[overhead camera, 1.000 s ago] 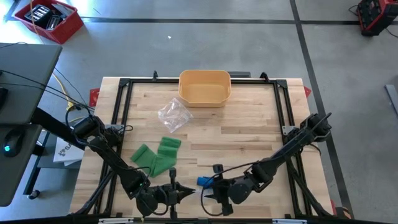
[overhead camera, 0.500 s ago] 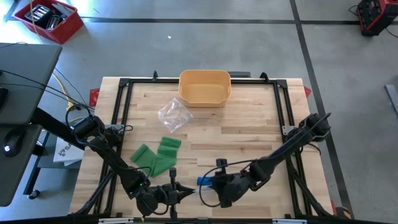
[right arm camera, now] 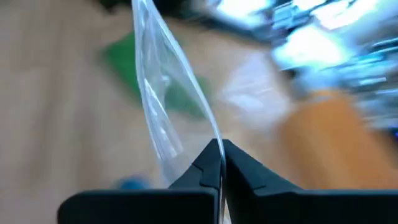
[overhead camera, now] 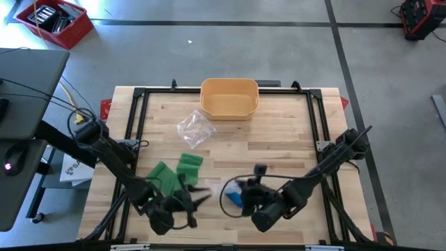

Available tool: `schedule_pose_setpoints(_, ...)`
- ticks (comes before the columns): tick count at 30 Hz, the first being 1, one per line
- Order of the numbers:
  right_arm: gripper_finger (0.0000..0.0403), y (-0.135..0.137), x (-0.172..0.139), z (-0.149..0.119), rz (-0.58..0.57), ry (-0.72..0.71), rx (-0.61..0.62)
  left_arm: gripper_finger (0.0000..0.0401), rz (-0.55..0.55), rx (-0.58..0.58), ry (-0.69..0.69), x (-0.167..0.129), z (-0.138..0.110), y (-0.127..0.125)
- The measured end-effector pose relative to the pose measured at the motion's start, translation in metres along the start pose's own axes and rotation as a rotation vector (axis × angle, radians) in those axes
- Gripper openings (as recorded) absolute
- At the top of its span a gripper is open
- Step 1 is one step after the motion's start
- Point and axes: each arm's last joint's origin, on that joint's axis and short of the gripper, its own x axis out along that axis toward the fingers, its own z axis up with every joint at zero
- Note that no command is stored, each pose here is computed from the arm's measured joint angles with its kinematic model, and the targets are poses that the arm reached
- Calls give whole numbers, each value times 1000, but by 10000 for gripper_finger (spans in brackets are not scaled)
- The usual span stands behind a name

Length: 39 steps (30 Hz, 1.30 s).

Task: Roll bandage
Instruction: Open the right transparent zip bag

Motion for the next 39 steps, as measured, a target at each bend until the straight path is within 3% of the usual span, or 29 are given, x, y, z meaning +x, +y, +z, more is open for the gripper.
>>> schedule_pose_setpoints(2,0,-5,-9,6,-132,-60,-24,113,40,-42,-3,-9,6,12)
schedule_pose_setpoints(4,0,-6,-11,8,-168,-77,-63,120,60,-104,-17,-15,12,20)
schedule_pose_setpoints(5,0,-6,-8,8,-103,-42,-91,121,59,-117,-21,-17,14,22)
schedule_pose_setpoints(8,0,-2,12,-2,263,145,-98,118,48,-85,-28,-19,14,19)
schedule_pose_setpoints(9,0,1,19,-7,291,177,-91,117,46,-80,-31,-18,14,17)
schedule_pose_setpoints(13,0,6,34,-22,121,169,-83,110,86,-72,-32,-2,10,13)
schedule_pose_setpoints(18,0,11,45,-27,108,185,-86,102,160,-124,5,33,2,22)
schedule_pose_setpoints(24,0,9,47,-27,111,192,-73,105,-113,-152,127,65,2,35)
schedule_pose_setpoints(28,0,5,51,-26,119,210,-47,122,-227,-148,146,71,3,35)
schedule_pose_setpoints(33,0,-1,54,-32,101,279,-35,150,-211,-153,141,72,3,36)
schedule_pose_setpoints(39,0,1,55,-28,110,241,-17,160,-131,-115,131,80,0,39)
